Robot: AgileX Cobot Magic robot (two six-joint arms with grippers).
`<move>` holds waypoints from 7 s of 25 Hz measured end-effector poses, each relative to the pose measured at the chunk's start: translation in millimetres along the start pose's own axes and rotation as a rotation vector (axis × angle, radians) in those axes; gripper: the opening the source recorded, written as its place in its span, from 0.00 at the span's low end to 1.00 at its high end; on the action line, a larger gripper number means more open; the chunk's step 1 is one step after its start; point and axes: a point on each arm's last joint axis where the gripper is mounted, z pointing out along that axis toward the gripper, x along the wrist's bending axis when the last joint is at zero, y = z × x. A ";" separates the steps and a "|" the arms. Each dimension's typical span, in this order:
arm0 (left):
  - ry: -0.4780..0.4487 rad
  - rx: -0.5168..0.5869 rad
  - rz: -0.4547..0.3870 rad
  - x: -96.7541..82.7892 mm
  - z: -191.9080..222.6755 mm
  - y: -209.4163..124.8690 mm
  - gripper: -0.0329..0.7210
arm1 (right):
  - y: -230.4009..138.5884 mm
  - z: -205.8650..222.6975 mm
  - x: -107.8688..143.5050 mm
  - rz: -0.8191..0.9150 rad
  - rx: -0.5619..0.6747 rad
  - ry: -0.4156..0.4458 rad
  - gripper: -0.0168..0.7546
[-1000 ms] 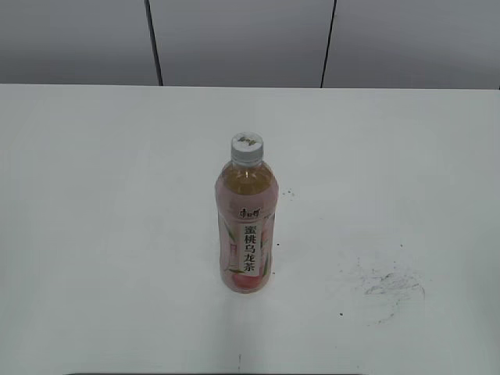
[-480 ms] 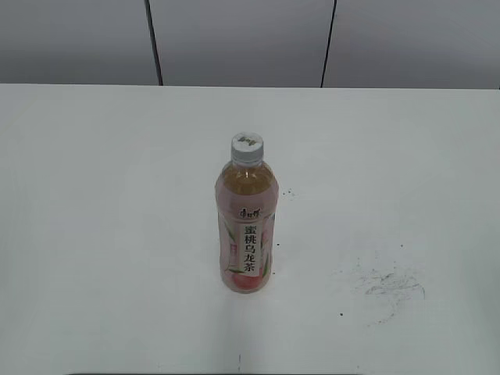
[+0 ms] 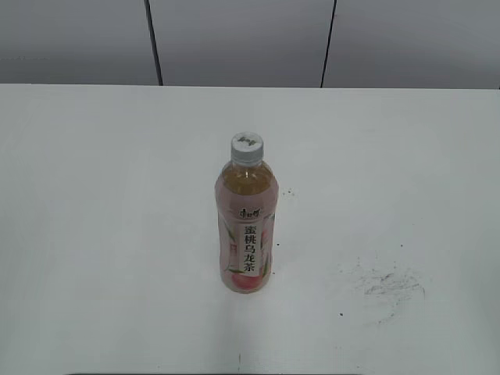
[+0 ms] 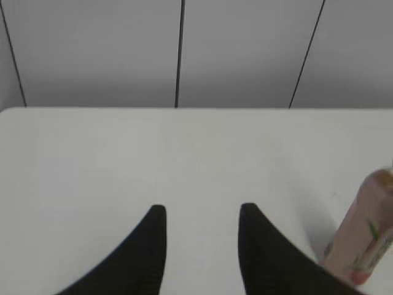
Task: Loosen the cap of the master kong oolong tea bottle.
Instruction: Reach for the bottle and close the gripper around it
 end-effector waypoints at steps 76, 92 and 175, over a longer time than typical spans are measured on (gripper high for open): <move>-0.925 0.038 0.216 -119.3 246.6 -137.9 0.78 | 0.2 0.4 -0.1 0.052 0.003 0.000 0.67; -1.015 -0.036 0.209 -149.4 286.7 -126.1 0.79 | 0.2 0.4 -0.1 0.054 0.003 0.000 0.67; -1.081 -0.050 0.219 -167.4 307.6 -129.9 0.64 | 221.7 176.5 88.0 -0.291 0.520 0.672 0.54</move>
